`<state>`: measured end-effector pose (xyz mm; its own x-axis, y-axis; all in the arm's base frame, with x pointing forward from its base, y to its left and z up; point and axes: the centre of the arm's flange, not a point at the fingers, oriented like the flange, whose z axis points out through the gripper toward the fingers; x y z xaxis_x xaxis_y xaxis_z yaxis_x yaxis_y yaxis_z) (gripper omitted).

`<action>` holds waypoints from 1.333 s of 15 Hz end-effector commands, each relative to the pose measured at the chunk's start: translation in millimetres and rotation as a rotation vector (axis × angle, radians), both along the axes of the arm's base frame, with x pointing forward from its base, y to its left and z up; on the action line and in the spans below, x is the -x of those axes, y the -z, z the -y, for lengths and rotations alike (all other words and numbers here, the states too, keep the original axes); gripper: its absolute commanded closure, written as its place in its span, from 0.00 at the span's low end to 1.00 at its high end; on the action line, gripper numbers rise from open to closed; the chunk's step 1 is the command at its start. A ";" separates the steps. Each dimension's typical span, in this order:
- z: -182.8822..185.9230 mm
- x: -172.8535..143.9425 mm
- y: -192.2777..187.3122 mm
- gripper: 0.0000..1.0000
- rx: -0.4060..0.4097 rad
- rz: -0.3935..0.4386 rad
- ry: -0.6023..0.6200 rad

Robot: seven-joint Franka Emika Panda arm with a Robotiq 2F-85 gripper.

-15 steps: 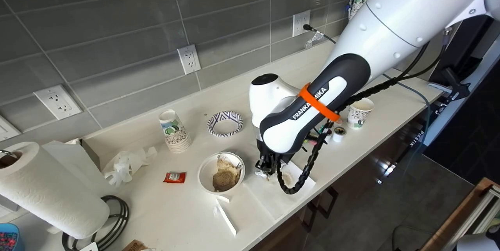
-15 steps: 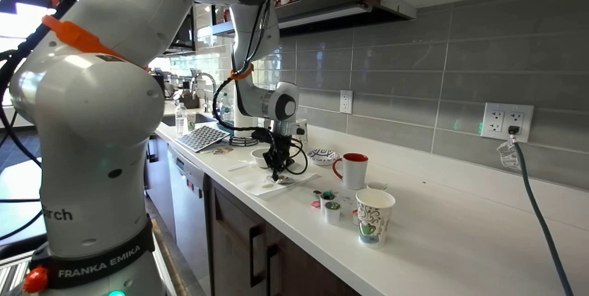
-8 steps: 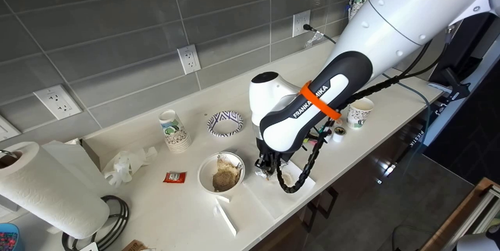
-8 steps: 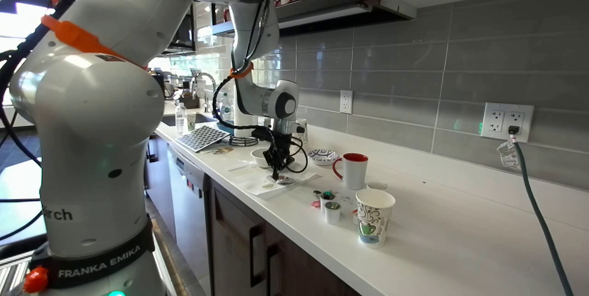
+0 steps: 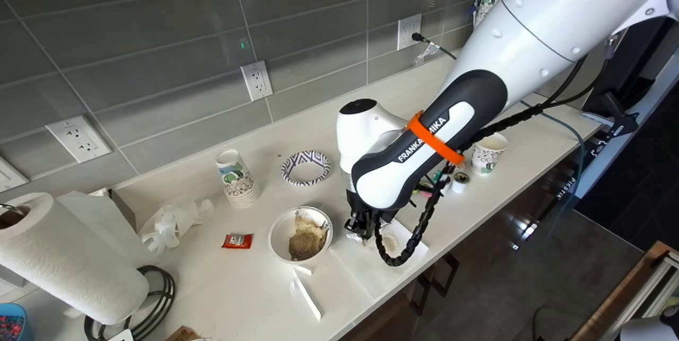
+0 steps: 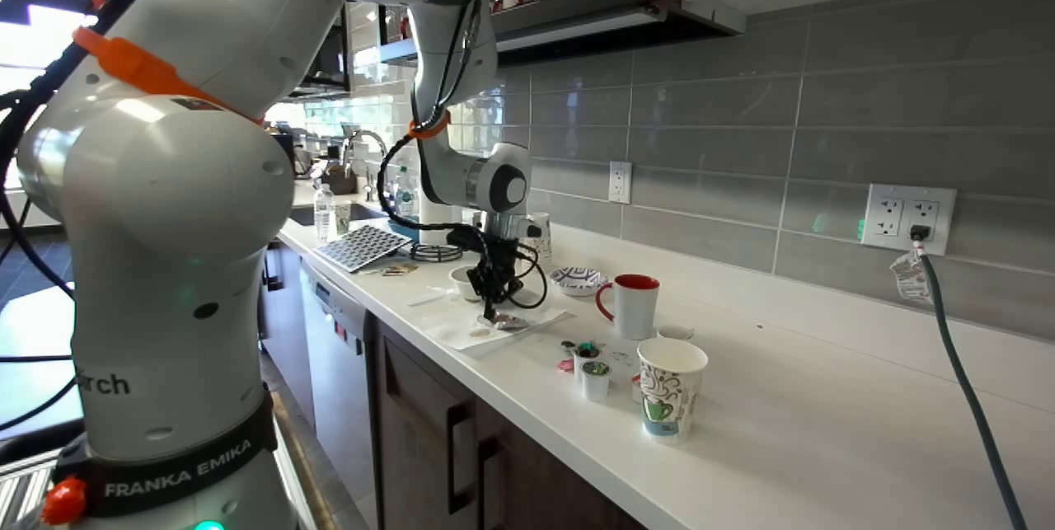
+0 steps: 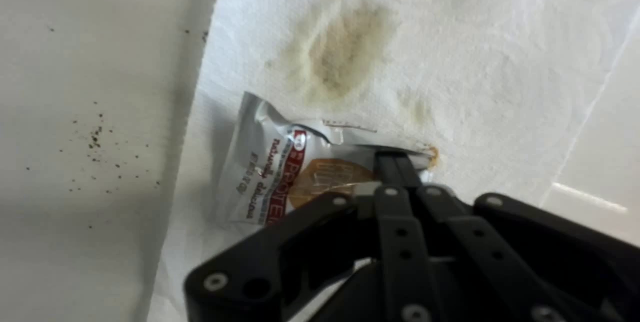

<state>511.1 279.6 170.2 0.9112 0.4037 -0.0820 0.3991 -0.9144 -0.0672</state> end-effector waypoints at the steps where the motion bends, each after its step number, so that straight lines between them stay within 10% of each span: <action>1: 3.0 6.0 5.1 1.00 0.009 -0.027 0.021; 20: 26.1 -19.8 47.3 1.00 0.084 -0.022 0.125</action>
<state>525.5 264.1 162.6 0.9439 0.3187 -0.0866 0.3156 -0.9477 -0.0485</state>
